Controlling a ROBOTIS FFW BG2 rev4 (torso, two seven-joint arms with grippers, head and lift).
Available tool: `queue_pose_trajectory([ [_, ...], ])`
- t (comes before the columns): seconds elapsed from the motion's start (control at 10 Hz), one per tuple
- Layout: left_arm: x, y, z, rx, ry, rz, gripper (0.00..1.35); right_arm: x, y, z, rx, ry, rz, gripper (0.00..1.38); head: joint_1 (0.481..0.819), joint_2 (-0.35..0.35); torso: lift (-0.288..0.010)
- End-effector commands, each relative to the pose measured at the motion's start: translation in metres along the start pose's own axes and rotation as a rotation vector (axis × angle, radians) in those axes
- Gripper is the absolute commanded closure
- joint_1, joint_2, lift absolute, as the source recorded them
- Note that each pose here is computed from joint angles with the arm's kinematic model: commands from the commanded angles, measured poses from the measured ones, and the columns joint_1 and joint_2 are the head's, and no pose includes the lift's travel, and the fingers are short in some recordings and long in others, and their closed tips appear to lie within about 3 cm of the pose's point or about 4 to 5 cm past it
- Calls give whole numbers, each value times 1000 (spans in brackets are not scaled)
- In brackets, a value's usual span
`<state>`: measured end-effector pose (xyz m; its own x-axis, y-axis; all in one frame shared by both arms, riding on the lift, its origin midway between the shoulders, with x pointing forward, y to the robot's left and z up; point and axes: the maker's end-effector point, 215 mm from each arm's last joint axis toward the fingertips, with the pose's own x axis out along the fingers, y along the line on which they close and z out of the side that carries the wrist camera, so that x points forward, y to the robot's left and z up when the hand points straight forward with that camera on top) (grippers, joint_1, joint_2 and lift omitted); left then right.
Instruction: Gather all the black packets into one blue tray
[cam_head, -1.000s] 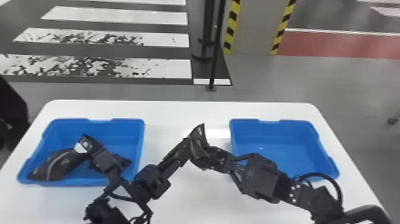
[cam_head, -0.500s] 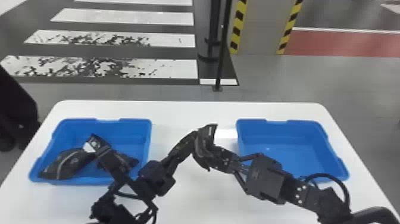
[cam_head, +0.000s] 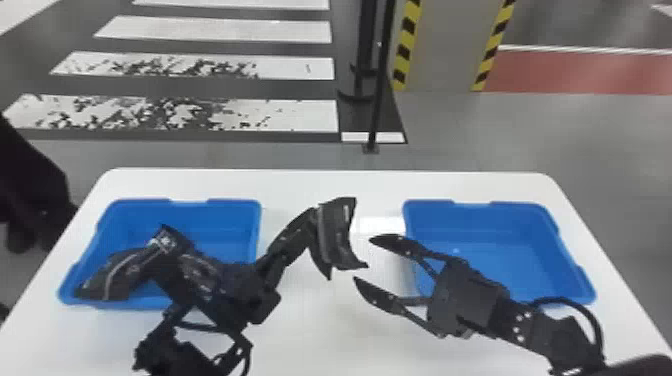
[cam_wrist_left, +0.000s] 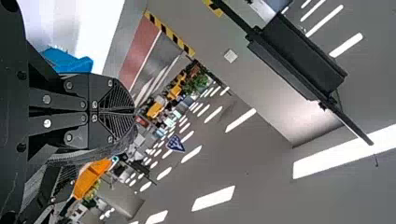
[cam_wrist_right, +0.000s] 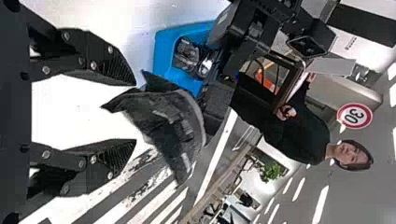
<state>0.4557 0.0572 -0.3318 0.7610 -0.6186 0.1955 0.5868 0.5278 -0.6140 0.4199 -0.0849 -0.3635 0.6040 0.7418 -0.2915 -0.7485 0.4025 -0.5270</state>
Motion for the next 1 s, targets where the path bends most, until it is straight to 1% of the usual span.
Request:
queue_pose_trajectory([
  [0.0, -16, 9, 16, 41, -14, 29, 1222, -9, -13, -15, 9, 28, -28, 108, 695, -36, -110],
  [0.1, -28, 18, 31, 95, -23, 56, 1222, -18, -27, -32, 20, 61, -57, 108, 695, -34, -110],
  [0.3, -59, 41, 60, 199, -33, 130, 1222, -38, -63, -59, 54, 91, -135, 107, 695, -31, -110],
  [0.4, -79, 57, 75, 250, -37, 183, 1222, -42, -76, -73, 112, 83, -171, 104, 695, -28, -110],
  [0.5, -100, 72, 92, 309, -44, 240, 1222, -47, -87, -85, 197, 54, -218, 104, 695, -19, -110],
  [0.6, -122, 87, 106, 364, -48, 299, 1222, -51, -93, -94, 317, -1, -282, 104, 695, -9, -110],
  [0.7, -145, 102, 117, 426, -46, 361, 1222, -59, -97, -103, 400, -31, -335, 108, 695, 14, -110],
  [0.9, -185, 133, 136, 569, 25, 479, 1222, -61, -96, -105, 421, -36, -348, 108, 695, 53, -110],
])
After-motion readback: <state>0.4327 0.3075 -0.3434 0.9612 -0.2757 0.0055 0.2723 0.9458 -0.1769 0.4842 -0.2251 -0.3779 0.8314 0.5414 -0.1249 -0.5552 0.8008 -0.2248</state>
